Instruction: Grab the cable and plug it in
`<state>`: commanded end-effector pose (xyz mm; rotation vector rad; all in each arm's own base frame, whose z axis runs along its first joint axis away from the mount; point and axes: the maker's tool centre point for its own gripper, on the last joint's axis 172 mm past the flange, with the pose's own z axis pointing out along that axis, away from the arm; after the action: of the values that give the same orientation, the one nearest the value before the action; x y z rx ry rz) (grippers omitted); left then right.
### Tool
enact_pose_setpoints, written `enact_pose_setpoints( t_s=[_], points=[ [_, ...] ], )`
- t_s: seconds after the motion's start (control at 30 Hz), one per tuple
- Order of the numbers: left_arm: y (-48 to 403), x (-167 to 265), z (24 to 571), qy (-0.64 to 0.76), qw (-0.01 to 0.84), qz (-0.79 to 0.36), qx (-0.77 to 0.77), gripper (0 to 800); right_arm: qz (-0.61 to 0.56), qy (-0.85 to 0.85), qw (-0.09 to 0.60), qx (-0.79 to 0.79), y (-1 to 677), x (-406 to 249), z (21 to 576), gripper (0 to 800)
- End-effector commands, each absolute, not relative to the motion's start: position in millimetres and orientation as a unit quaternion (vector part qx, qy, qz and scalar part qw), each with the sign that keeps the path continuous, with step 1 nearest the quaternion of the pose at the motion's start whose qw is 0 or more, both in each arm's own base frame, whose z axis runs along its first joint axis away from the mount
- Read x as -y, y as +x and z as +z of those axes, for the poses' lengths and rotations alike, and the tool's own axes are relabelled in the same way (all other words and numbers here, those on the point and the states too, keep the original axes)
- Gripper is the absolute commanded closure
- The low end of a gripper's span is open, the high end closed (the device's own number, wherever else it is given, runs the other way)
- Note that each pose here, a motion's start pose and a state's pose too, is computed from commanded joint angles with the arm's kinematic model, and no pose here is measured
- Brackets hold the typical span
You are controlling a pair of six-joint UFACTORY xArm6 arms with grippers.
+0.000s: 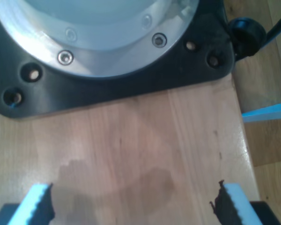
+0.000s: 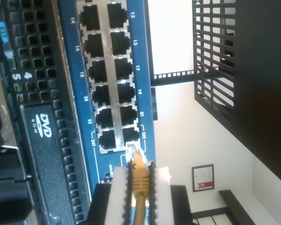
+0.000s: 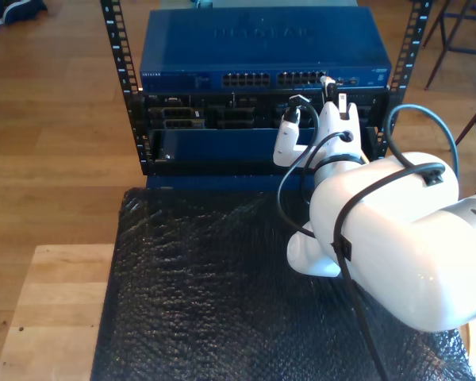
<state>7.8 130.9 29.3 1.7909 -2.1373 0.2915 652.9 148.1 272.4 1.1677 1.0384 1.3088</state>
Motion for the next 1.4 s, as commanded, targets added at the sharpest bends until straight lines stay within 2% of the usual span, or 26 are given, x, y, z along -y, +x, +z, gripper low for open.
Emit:
enact_pose_setpoints(
  t_s=[1.4],
  points=[
    [7.8, -130.9, 29.3, 0.63, 0.168, 0.102, 0.751, 0, 0.55, 0.49, 0.52, -0.433, 663.4, -152.2, 269.0, 800]
  ],
)
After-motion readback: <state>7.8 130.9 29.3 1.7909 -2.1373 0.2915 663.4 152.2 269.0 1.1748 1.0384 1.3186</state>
